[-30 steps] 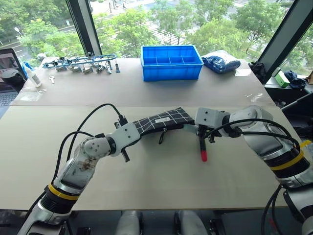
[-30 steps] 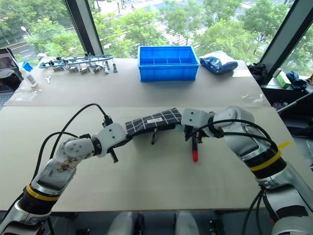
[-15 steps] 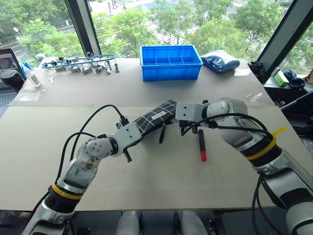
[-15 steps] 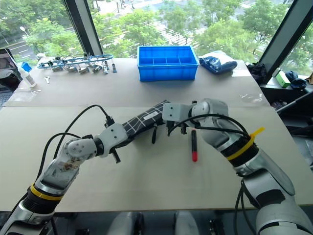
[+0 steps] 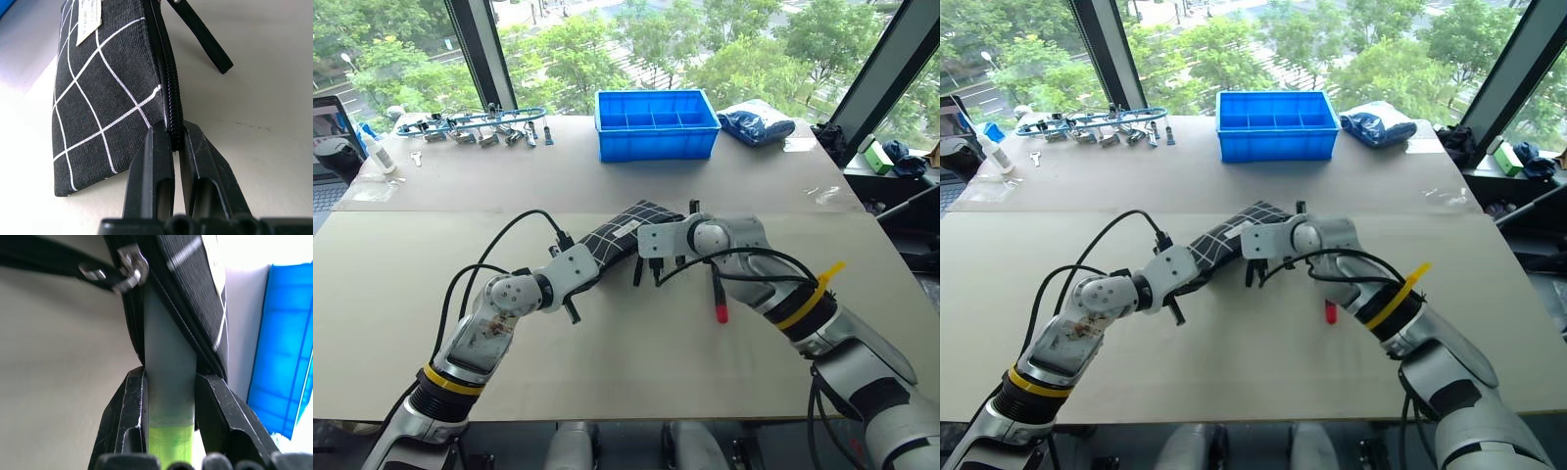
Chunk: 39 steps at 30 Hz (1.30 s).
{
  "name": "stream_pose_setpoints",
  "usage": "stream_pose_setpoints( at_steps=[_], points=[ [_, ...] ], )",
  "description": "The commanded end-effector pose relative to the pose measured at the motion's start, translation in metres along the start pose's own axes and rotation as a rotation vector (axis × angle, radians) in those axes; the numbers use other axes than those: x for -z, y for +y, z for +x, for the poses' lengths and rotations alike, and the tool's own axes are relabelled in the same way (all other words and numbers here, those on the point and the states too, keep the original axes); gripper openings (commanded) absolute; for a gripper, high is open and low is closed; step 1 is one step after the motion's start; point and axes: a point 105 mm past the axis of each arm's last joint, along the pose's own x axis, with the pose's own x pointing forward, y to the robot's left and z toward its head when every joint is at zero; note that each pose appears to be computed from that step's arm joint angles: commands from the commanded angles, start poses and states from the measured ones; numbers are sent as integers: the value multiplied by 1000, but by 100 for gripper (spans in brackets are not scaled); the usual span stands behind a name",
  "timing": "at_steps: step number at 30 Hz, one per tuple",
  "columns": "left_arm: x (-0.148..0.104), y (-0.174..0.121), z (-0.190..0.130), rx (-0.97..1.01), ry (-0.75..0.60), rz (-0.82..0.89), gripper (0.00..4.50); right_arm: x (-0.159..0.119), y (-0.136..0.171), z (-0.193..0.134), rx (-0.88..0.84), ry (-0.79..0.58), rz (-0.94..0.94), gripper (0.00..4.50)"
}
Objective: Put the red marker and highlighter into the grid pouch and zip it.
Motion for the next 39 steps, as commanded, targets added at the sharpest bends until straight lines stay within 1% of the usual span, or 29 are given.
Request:
stream_pose_setpoints(
  at_steps=[1, 4, 6, 11, 14, 15, 18, 19, 23, 29, 32, 35, 37, 39],
  points=[
    [-18, 5, -5, -11, -65, 33, 0, -2, -12, -10, 104, -59, -86, 99],
    [-19, 5, -5, -6, -71, 33, 0, -9, -10, -7, 161, -108, -160, 99],
    [-20, 5, -6, -5, -74, 34, 0, -16, -4, -6, 187, -164, -202, 99],
    [-21, 6, -8, -7, -78, 33, 0, -13, 16, -6, 216, -240, -298, 99],
    [-22, 5, -9, -8, -81, 31, 0, -11, 16, -9, 277, -281, -313, 99],
    [-22, 5, -10, -8, -83, 30, 0, -15, 14, -13, 322, -322, -343, 99],
    [-23, 4, -11, -8, -86, 28, 0, -16, 13, -18, 391, -377, -361, 99],
    [-23, 4, -11, -9, -88, 27, 0, -15, 15, -19, 391, -391, -368, 99],
    [-25, 5, -12, -9, -94, 27, 0, -15, 17, -21, 408, -448, -355, 99],
    [-27, 6, -11, -12, -104, 28, 0, -33, 20, -25, 394, -556, -247, 99],
    [-27, 5, -10, -11, -107, 26, 0, -38, 15, -22, 403, -558, -188, 99],
    [-27, 5, -10, -12, -109, 22, 0, -35, 8, -16, 410, -517, -170, 99],
    [-27, 4, -9, -11, -112, 19, 0, -35, 8, -8, 370, -476, -160, 99],
    [-28, 3, -8, -10, -115, 18, 0, -38, 9, -4, 340, -471, -179, 99]
  ],
)
